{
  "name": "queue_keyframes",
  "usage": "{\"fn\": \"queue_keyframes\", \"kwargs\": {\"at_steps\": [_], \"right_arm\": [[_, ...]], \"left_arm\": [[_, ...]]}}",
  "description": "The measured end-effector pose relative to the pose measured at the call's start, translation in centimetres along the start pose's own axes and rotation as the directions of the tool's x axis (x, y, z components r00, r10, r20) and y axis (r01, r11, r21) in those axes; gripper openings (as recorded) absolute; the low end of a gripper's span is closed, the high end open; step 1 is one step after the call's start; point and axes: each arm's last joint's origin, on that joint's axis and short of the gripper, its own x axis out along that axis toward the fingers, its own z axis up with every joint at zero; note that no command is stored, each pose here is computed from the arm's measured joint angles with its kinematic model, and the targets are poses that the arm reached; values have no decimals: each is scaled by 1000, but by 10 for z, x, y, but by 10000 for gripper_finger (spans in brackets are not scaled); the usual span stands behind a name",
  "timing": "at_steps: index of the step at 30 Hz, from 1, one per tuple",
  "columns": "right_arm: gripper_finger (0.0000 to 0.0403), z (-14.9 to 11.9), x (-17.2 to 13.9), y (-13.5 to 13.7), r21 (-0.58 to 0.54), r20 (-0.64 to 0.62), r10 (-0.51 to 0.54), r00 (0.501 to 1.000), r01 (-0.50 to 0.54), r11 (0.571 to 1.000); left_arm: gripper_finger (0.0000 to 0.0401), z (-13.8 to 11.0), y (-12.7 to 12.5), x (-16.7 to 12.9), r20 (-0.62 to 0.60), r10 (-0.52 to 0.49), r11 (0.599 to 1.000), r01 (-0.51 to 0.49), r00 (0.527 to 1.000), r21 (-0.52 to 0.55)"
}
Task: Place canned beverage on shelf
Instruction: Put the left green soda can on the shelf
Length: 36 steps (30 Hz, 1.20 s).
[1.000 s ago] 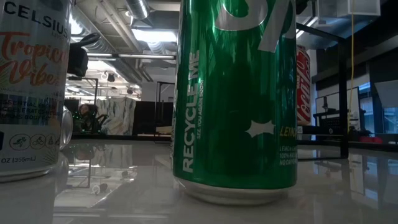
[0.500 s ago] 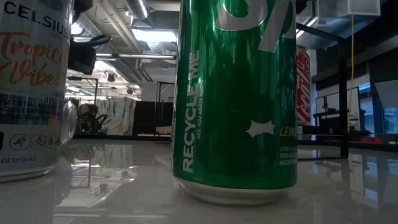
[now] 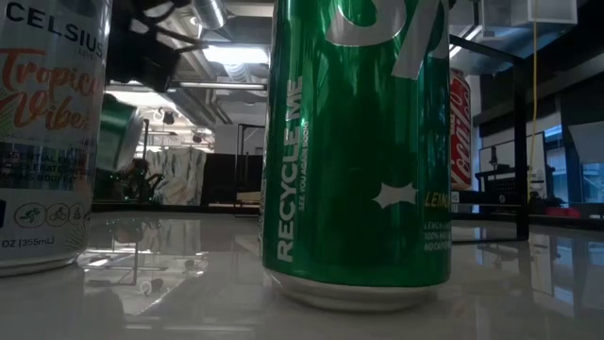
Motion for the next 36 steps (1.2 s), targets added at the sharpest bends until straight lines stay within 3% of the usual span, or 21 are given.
{"fn": "queue_keyframes", "kwargs": {"at_steps": [3,7,13,20,27,32,36], "right_arm": [[379,0,0,0,0,0,0,1000,0,1000],[379,0,0,0,0,0,0,1000,0,1000],[379,0,0,0,0,0,0,1000,0,1000],[379,0,0,0,0,0,0,1000,0,1000],[379,0,0,0,0,-1,0,1000,0,1000],[379,0,0,0,0,-2,0,1000,0,1000],[379,0,0,0,0,-2,0,1000,0,1000]], "left_arm": [[289,8,6,-7,-48,-49,996,45,998,-75],[289,14,22,-12,-154,-115,955,66,981,-288],[289,16,45,-22,-300,-247,842,51,922,-537],[289,23,59,-30,-300,-383,662,33,874,-749],[289,30,69,-23,-311,-472,486,-51,825,-873],[289,27,82,-2,-363,-520,421,-138,773,-896],[289,25,90,11,-383,-573,424,-139,724,-895]]}}
